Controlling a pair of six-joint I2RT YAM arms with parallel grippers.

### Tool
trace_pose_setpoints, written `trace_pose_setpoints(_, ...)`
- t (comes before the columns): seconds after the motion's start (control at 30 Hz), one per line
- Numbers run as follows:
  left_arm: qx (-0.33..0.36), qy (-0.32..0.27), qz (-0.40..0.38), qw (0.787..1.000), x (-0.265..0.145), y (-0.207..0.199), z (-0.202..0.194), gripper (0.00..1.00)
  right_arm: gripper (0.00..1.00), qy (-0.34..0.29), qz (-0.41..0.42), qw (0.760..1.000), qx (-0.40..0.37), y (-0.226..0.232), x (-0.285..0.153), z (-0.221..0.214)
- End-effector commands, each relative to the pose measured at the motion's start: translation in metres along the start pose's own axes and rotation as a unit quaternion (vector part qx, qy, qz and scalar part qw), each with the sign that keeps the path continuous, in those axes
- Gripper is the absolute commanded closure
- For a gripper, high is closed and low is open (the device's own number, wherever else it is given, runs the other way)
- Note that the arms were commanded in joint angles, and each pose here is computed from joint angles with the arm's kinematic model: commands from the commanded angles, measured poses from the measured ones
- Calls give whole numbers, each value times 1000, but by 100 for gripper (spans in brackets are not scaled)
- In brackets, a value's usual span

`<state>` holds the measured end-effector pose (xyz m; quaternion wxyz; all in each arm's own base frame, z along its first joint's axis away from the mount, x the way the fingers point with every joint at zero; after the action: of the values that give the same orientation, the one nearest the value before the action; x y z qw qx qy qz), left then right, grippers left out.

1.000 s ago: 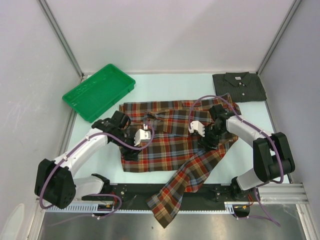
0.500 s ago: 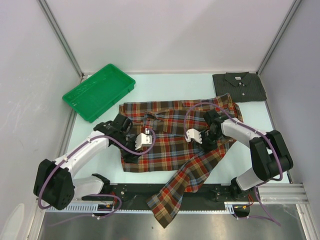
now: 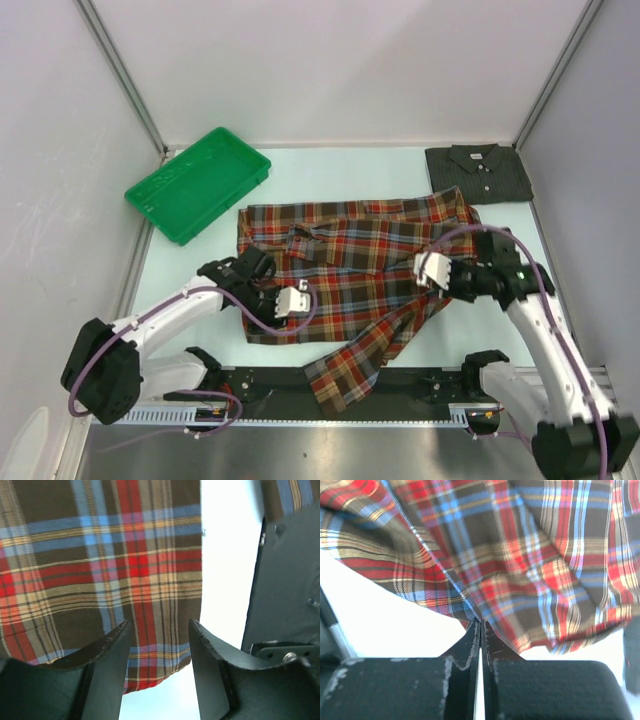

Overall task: Fold and stack the long sleeve shirts
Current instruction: Fold the shirt

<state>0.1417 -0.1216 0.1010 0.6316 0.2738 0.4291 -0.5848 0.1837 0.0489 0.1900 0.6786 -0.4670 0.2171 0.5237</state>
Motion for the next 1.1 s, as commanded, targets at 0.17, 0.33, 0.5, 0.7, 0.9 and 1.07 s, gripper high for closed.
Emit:
trace_pose_setpoints(0.17, 128, 76, 2, 989, 8, -27, -25, 45, 100, 21, -2, 1000, -18, 64, -24, -17)
trace_pose_setpoints(0.33, 87, -12, -12, 996, -2, -30, 29, 31, 100, 4, -39, 999, 0, 59, -24, -13)
trace_pose_setpoints(0.5, -19, -85, -104, 991, 18, -41, 93, 20, 100, -11, -53, 998, 36, 41, -12, -14)
trace_pose_setpoints(0.7, -29, -72, -146, 986, 50, -75, 102, 22, 100, -18, -67, 994, 79, 20, -5, -14)
trace_pose_setpoints(0.9, 4, -36, -111, 993, 73, -87, 101, 22, 100, -29, -74, 993, 84, 21, -3, -12)
trace_pose_setpoints(1.07, 24, -1, -80, 997, 88, -91, 95, 26, 100, -22, -77, 993, 83, 24, -3, -14)
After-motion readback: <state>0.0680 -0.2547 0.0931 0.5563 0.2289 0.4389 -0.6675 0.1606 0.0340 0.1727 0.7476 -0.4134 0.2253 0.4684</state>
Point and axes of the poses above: each gripper's point midway between its finger pads, its own x axis out along the fingers, its own y axis along the line the jaws close on, z = x × y, the point moved 6 cm from there along -x, back along the fingers, and after that the axes turned 10 degrees about -x, right-handed, at the moved point
